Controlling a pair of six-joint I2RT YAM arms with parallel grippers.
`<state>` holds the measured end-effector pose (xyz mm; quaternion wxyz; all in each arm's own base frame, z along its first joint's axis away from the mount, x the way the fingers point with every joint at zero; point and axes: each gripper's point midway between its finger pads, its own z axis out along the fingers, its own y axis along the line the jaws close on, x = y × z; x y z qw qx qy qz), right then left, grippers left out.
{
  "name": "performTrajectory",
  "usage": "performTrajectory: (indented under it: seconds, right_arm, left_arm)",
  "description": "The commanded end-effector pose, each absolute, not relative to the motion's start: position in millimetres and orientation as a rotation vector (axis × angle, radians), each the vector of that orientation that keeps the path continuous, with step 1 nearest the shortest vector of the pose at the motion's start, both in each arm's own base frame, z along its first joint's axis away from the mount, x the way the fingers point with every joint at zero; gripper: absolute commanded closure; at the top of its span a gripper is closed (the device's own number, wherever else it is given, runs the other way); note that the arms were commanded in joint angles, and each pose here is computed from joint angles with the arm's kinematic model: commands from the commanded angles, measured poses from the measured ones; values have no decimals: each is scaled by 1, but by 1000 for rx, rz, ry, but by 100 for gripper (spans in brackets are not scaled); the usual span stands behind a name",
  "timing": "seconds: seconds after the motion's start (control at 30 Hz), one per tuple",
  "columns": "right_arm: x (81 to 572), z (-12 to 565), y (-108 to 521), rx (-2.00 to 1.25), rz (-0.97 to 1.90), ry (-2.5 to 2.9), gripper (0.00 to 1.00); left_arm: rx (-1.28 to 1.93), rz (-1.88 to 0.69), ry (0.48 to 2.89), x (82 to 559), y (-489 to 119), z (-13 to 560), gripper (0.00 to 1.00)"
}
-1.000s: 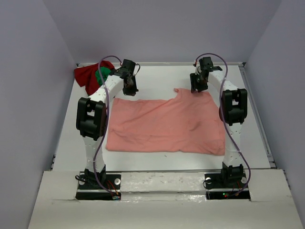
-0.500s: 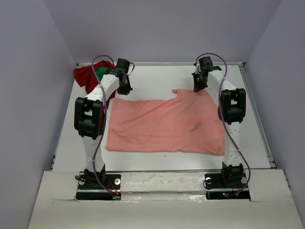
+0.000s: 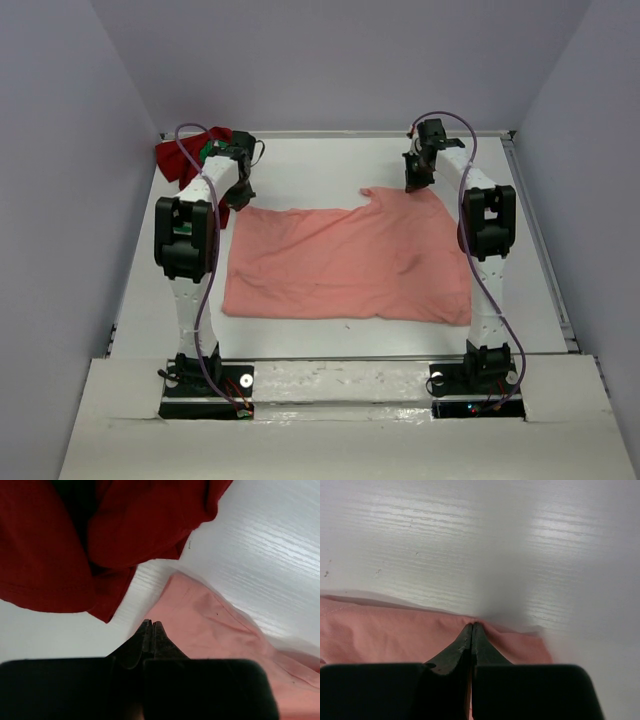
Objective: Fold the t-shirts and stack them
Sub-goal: Fold the tshirt
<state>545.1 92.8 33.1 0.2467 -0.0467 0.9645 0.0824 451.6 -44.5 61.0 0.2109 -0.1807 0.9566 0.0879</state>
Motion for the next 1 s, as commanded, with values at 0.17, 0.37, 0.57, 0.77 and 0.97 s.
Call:
performTrajectory:
  seconds: [0.17, 0.37, 0.57, 0.77, 0.97]
  right_arm:
    - [548, 77, 108, -153, 277, 2551, 100]
    - [544, 69, 109, -167, 289, 2568, 100]
    - [544, 64, 114, -183, 293, 2573, 100]
    - [544, 57, 114, -186, 289, 2587, 100]
    - [544, 57, 114, -187, 287, 2590, 100]
  left_arm:
    - [-545, 292, 2645, 462, -23, 63, 99]
    - [-511, 142, 2679, 471, -33, 55, 87]
    - [-525, 57, 2636, 479, -31, 68, 67]
    - [-534, -36, 2581, 487, -33, 86, 64]
    - [-496, -95, 2582, 494, -41, 88, 61]
